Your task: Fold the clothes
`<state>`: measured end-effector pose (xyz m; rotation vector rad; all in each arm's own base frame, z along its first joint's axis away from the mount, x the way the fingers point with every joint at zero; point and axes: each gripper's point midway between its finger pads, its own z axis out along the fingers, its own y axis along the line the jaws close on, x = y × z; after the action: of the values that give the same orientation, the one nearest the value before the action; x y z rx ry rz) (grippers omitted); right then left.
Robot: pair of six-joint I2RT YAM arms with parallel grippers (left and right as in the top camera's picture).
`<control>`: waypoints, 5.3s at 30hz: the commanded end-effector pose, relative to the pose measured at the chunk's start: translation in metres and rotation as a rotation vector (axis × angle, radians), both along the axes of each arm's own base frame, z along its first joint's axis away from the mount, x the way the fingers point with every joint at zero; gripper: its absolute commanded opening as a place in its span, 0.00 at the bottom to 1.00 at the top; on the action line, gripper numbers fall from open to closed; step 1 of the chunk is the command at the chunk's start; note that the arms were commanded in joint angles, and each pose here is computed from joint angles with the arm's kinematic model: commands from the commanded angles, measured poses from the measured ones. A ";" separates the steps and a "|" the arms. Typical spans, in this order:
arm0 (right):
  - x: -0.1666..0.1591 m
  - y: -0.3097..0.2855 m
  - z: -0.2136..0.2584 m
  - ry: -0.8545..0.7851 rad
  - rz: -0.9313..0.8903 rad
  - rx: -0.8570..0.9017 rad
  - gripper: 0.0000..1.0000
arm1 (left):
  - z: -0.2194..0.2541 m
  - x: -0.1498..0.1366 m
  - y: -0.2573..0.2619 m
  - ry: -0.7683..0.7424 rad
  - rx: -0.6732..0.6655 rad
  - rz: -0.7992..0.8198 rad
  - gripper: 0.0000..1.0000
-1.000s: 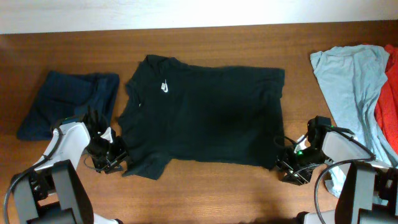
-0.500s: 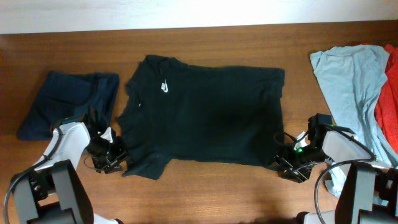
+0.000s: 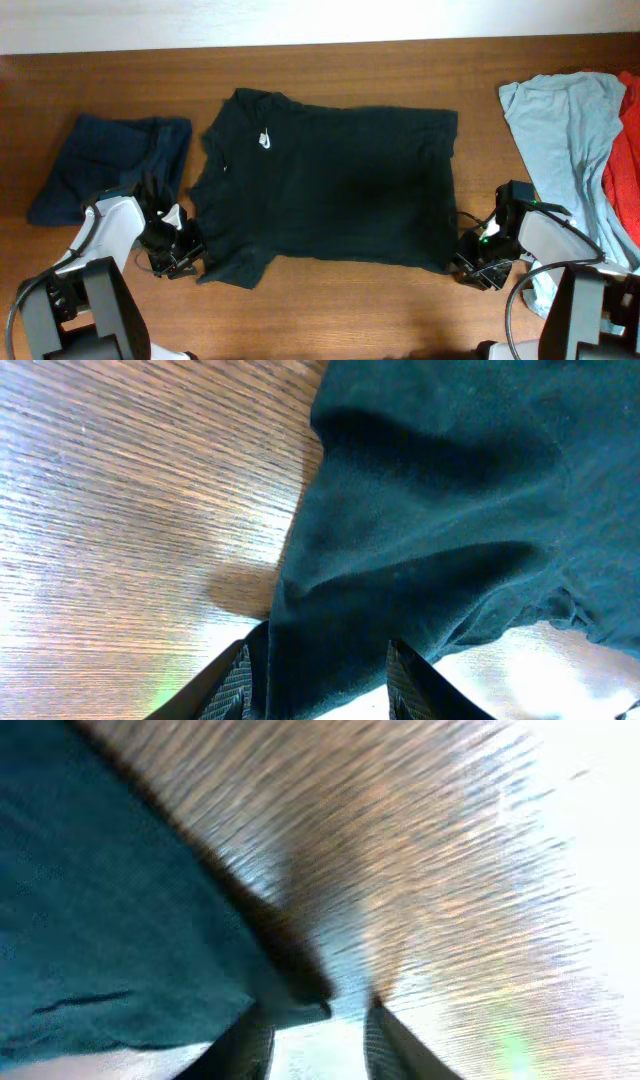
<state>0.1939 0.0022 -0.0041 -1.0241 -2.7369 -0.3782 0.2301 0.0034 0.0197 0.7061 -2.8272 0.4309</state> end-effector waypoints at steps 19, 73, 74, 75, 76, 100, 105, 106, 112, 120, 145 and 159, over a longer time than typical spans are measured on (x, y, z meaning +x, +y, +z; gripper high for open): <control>0.008 0.005 -0.010 -0.083 0.119 0.048 0.20 | 0.002 0.000 0.001 -0.018 0.005 -0.017 0.44; 0.070 0.010 0.081 -0.301 0.262 0.124 0.04 | -0.019 -0.029 -0.069 -0.065 0.005 -0.226 0.53; 0.070 0.010 0.081 -0.301 0.262 0.124 0.04 | -0.021 -0.033 -0.069 -0.051 0.013 -0.214 0.53; 0.070 0.010 0.081 -0.301 0.262 0.124 0.04 | -0.024 -0.037 -0.067 -0.036 0.025 -0.205 0.53; 0.070 0.010 0.081 -0.301 0.262 0.124 0.04 | -0.027 -0.041 -0.065 -0.023 0.038 -0.192 0.53; 0.067 0.011 0.091 -0.314 0.346 0.131 0.04 | 0.038 -0.034 -0.080 -0.084 -0.046 -0.186 0.01; 0.066 0.011 0.118 -0.330 0.412 0.135 0.04 | 0.089 -0.013 -0.070 -0.269 0.030 -0.208 0.00; 0.069 0.011 0.125 -0.341 0.414 0.131 0.04 | 0.098 -0.007 -0.069 -0.313 0.038 -0.227 0.00; 0.082 0.017 0.142 -0.410 0.410 0.167 0.04 | 0.106 0.009 -0.056 -0.372 0.126 -0.275 0.00; 0.121 0.011 0.146 -0.538 0.347 0.120 0.04 | 0.098 0.051 -0.046 -0.494 0.215 -0.352 0.00; 0.188 -0.006 0.107 -0.637 0.287 0.077 0.36 | 0.079 0.137 -0.042 -0.717 0.329 -0.483 0.54; 0.138 0.006 0.096 -0.440 0.312 0.158 0.66 | 0.060 0.091 -0.025 -0.492 0.339 -0.486 0.80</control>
<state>0.3326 0.0071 0.0886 -0.5606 -3.1034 -0.8231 0.3242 -0.0253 0.0781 -0.1033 -3.4493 0.0510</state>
